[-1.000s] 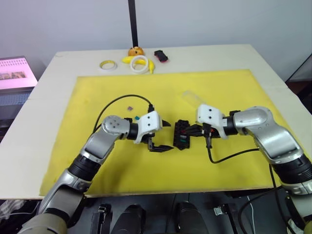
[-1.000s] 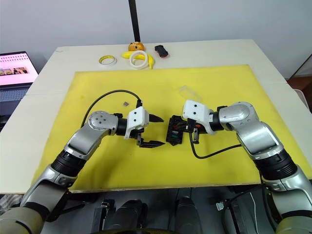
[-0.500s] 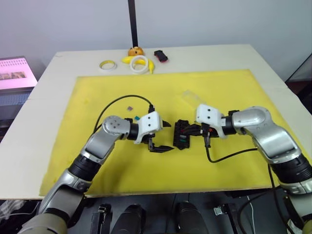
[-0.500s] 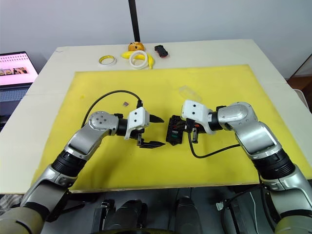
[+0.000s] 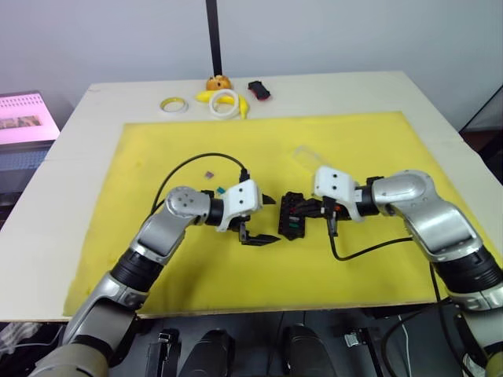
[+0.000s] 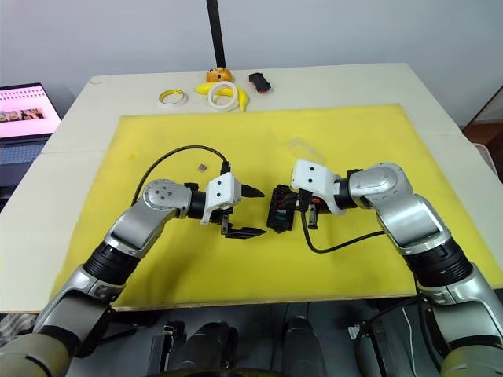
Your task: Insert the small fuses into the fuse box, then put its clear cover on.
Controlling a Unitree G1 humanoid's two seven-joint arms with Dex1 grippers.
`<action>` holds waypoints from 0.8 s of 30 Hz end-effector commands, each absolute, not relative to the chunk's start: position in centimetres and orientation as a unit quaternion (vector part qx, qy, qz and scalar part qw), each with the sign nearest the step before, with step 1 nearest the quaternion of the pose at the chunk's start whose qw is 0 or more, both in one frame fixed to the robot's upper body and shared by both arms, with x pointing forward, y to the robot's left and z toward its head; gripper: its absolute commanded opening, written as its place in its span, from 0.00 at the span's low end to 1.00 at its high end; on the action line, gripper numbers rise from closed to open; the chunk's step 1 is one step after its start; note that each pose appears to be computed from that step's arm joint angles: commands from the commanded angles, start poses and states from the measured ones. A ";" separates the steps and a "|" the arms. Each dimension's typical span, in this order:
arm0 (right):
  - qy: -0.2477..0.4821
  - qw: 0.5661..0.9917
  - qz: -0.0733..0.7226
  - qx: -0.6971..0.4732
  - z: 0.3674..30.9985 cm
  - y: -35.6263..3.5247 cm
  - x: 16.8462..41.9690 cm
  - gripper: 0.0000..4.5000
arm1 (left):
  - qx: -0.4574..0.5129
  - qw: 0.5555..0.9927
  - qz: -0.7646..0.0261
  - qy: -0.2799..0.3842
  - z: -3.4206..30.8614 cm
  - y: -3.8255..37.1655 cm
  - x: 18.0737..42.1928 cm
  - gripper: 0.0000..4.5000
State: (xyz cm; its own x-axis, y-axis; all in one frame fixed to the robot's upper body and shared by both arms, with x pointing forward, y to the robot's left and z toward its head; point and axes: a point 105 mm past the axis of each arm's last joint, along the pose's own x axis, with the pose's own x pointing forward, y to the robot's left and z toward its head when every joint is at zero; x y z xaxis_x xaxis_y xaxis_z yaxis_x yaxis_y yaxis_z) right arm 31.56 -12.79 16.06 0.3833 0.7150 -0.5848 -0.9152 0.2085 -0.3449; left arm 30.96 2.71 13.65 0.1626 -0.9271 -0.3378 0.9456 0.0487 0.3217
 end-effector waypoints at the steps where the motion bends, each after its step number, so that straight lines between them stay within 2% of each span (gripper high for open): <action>1: 0.117 0.766 0.534 -0.337 18.1 -12.1 31.6 0.01 | 0.248 0.722 -0.646 0.001 14.4 2.6 31.0 1.00; 13: 0.126 0.764 0.531 -0.344 17.6 -12.4 31.6 0.01 | 0.251 0.722 -0.645 -0.002 14.3 2.5 31.1 1.00; 24: 0.141 0.761 0.528 -0.349 15.9 -12.7 31.2 0.01 | 0.250 0.724 -0.642 -0.004 14.5 2.4 31.3 1.00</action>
